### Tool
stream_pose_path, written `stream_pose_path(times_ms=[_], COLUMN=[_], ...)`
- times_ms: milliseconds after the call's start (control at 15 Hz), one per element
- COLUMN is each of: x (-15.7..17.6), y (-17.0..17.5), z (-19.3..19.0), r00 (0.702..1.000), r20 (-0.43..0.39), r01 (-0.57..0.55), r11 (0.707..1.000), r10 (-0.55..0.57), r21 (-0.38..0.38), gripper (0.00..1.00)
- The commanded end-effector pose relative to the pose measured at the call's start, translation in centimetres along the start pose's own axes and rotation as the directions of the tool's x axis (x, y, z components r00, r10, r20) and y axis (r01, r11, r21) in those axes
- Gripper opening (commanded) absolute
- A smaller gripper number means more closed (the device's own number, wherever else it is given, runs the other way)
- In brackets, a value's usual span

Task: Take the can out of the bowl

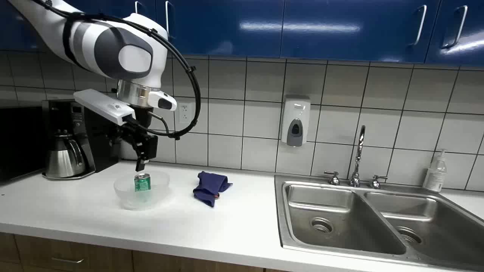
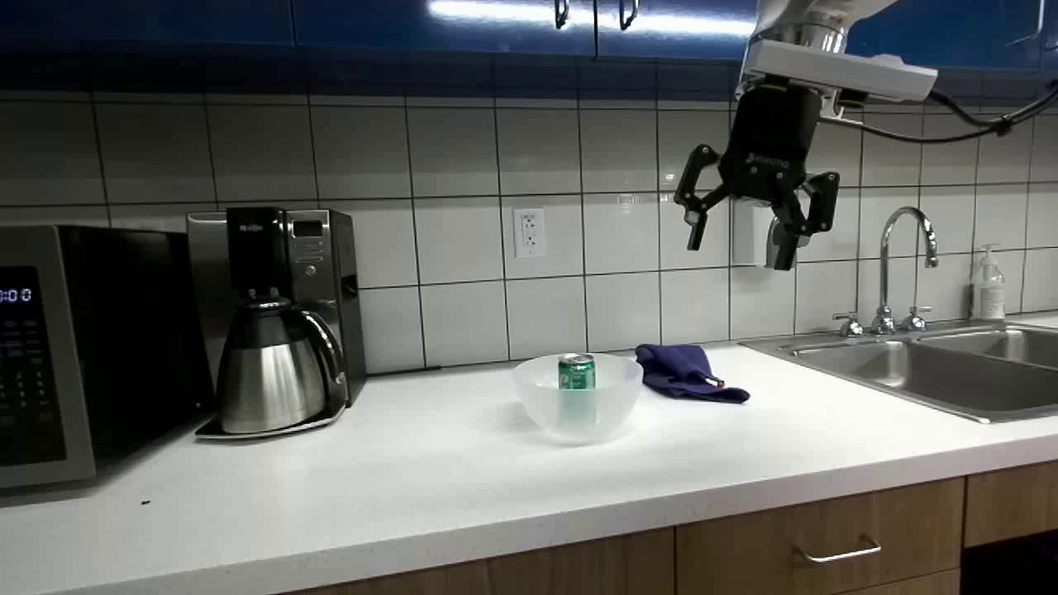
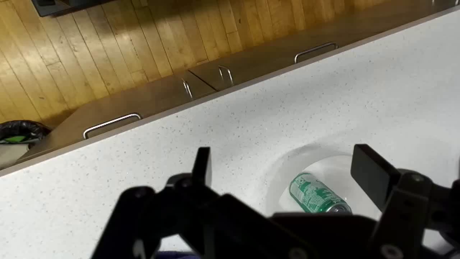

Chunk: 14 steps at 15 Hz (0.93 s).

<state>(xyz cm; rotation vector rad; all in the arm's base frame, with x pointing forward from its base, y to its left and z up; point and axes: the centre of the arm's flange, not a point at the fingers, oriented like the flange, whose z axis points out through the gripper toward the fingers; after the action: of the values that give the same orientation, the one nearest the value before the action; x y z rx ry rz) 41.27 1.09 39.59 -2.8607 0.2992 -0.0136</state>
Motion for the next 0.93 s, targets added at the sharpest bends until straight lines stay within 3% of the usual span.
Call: stream_pose_path(times_ms=[0,333,867], x=[0.0,0.0,1.8], y=[0.0,0.0,0.5], z=[0.0,0.1,7.9], r00=[1.000,1.000,0.999], r20=[0.001,0.002,0.039], r01=[0.000,-0.001,0.017], r11=[1.000,1.000,0.996], r10=[0.000,0.001,-0.014], r21=[0.000,-0.001,-0.088], gripper=[1.00,1.00,1.00])
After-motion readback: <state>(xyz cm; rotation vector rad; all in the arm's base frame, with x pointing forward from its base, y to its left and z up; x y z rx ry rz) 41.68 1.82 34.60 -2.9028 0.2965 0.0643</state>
